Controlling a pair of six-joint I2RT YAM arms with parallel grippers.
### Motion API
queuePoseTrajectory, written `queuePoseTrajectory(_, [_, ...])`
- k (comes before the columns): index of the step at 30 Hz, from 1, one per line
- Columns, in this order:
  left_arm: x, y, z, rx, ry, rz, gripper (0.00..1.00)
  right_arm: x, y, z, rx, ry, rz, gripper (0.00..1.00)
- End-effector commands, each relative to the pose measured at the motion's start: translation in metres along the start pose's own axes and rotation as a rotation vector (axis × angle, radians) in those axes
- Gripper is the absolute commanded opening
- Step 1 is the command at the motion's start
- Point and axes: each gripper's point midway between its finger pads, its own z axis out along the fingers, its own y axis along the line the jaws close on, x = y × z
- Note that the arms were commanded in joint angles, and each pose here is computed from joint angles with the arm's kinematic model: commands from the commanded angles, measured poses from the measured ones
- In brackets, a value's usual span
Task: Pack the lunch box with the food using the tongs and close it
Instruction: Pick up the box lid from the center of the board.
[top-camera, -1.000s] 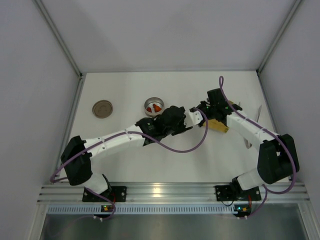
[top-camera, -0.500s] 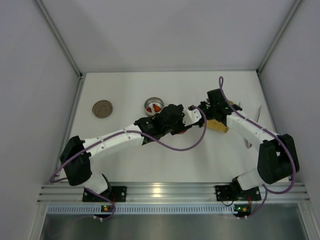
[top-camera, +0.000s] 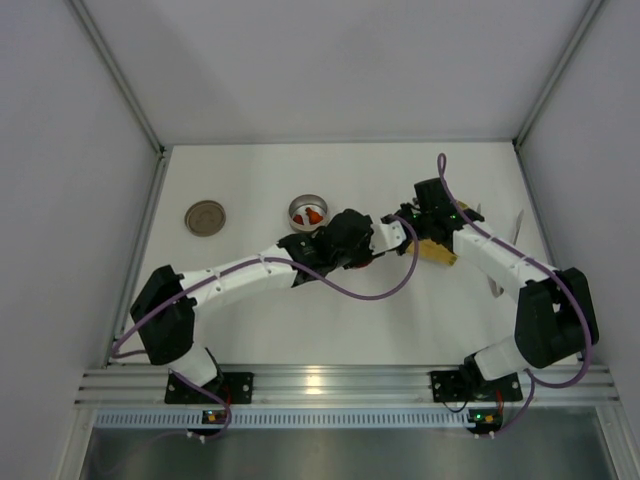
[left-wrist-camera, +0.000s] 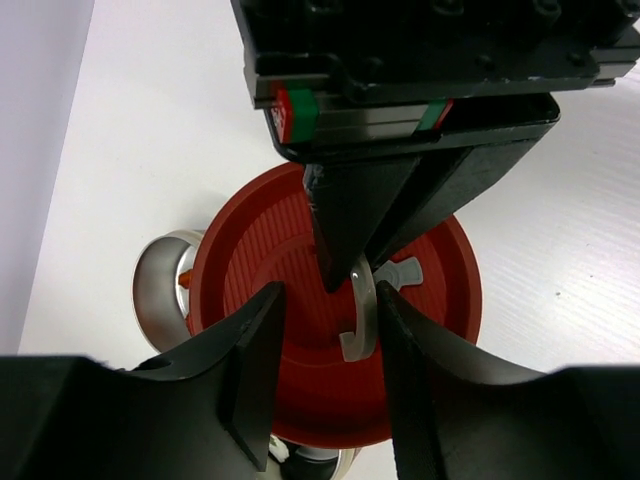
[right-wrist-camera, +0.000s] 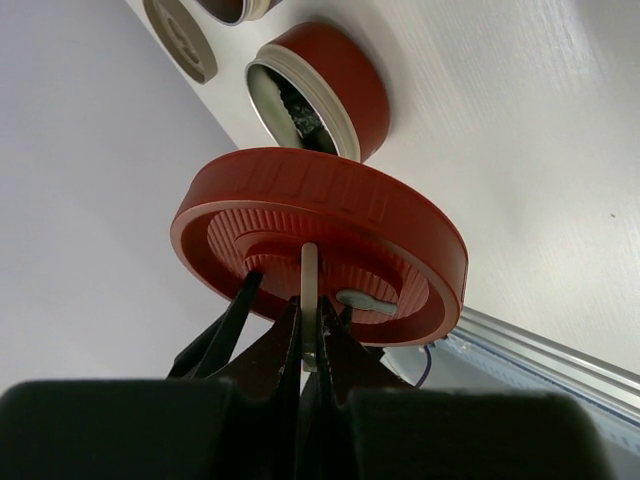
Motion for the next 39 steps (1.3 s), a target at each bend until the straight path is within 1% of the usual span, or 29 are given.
queuePoseTrajectory(1, [-0.019,0.014,-0.002,-0.03,-0.05,-0.008,0.46,0.005,0.017,-0.008,-0.069,0.006,-0.039,0.0])
queuePoseTrajectory(3, [-0.02,0.015,-0.001,-0.033,-0.05,-0.011,0.36,0.006,0.017,-0.008,-0.068,0.006,-0.041,0.0])
queuePoseTrajectory(4, [-0.019,0.015,-0.001,-0.035,-0.049,-0.013,0.27,0.006,0.017,-0.009,-0.071,0.005,-0.041,0.0])
queuePoseTrajectory(8, [-0.016,0.014,-0.003,-0.031,-0.036,-0.022,0.08,0.005,0.017,-0.008,-0.072,0.001,-0.042,0.0])
queuePoseTrajectory(9, [-0.015,0.014,-0.003,-0.031,-0.031,-0.024,0.0,0.005,0.016,-0.008,-0.072,0.001,-0.042,0.0])
queuePoseTrajectory(12, [-0.007,0.012,-0.007,-0.025,-0.012,-0.03,0.0,0.005,0.017,-0.008,-0.079,0.001,-0.041,0.0])
queuePoseTrajectory(14, [-0.007,0.013,-0.013,-0.025,-0.02,-0.043,0.0,0.003,0.017,-0.008,-0.079,-0.001,-0.042,0.0])
queuePoseTrajectory(15, [-0.004,0.012,-0.015,-0.023,-0.016,-0.047,0.0,0.003,0.017,-0.008,-0.08,-0.003,-0.043,0.02])
queuePoseTrajectory(17, [-0.003,0.015,-0.022,-0.027,-0.021,-0.065,0.0,0.001,0.017,-0.008,-0.083,-0.006,-0.043,0.11])
queuePoseTrajectory(18, [0.001,0.013,-0.023,-0.021,-0.015,-0.069,0.0,-0.001,0.018,-0.009,-0.086,-0.01,-0.042,0.17])
queuePoseTrajectory(19, [-0.001,0.015,-0.028,-0.024,-0.024,-0.078,0.0,-0.001,0.018,-0.009,-0.091,-0.01,-0.044,0.22])
queuePoseTrajectory(21, [0.004,0.018,-0.032,-0.025,-0.018,-0.099,0.0,-0.003,0.019,-0.01,-0.098,-0.012,-0.045,0.37])
queuePoseTrajectory(22, [0.007,0.019,-0.035,-0.027,-0.016,-0.106,0.0,-0.004,0.021,-0.011,-0.105,-0.011,-0.046,0.57])
queuePoseTrajectory(23, [0.011,0.021,-0.036,-0.031,-0.007,-0.119,0.0,-0.005,0.024,-0.013,-0.119,-0.011,-0.052,0.67])
queuePoseTrajectory(24, [0.016,0.021,-0.038,-0.025,0.003,-0.13,0.0,-0.006,0.028,-0.015,-0.135,-0.005,-0.054,0.8])
queuePoseTrajectory(26, [0.024,0.028,-0.04,-0.033,0.015,-0.155,0.0,-0.008,0.034,-0.019,-0.159,-0.008,-0.066,0.89])
queuePoseTrajectory(28, [0.028,0.033,-0.047,-0.024,0.016,-0.187,0.0,-0.012,0.042,-0.025,-0.189,-0.015,-0.085,0.94])
queuePoseTrajectory(30, [0.041,0.046,-0.053,-0.022,0.033,-0.286,0.0,-0.02,0.052,-0.035,-0.232,-0.034,-0.112,0.95])
queuePoseTrajectory(31, [0.042,0.051,-0.06,-0.018,0.021,-0.328,0.0,-0.023,0.055,-0.039,-0.246,-0.042,-0.12,0.95])
queuePoseTrajectory(32, [0.053,0.057,-0.063,0.006,0.02,-0.405,0.0,-0.031,0.058,-0.045,-0.268,-0.062,-0.14,0.95])
queuePoseTrajectory(34, [0.057,0.063,-0.074,0.019,-0.011,-0.463,0.0,-0.036,0.063,-0.052,-0.293,-0.069,-0.168,0.95])
queuePoseTrajectory(35, [0.071,0.067,-0.075,0.019,-0.001,-0.492,0.0,-0.043,0.064,-0.057,-0.302,-0.085,-0.181,0.95])
queuePoseTrajectory(37, [0.08,0.075,-0.08,-0.006,-0.007,-0.524,0.0,-0.049,0.069,-0.062,-0.32,-0.089,-0.203,0.96])
queuePoseTrajectory(38, [0.086,0.08,-0.082,0.003,-0.015,-0.555,0.0,-0.055,0.068,-0.063,-0.32,-0.099,-0.214,0.97])
queuePoseTrajectory(39, [0.094,0.077,-0.081,0.015,-0.009,-0.571,0.0,-0.055,0.071,-0.066,-0.329,-0.096,-0.227,0.98])
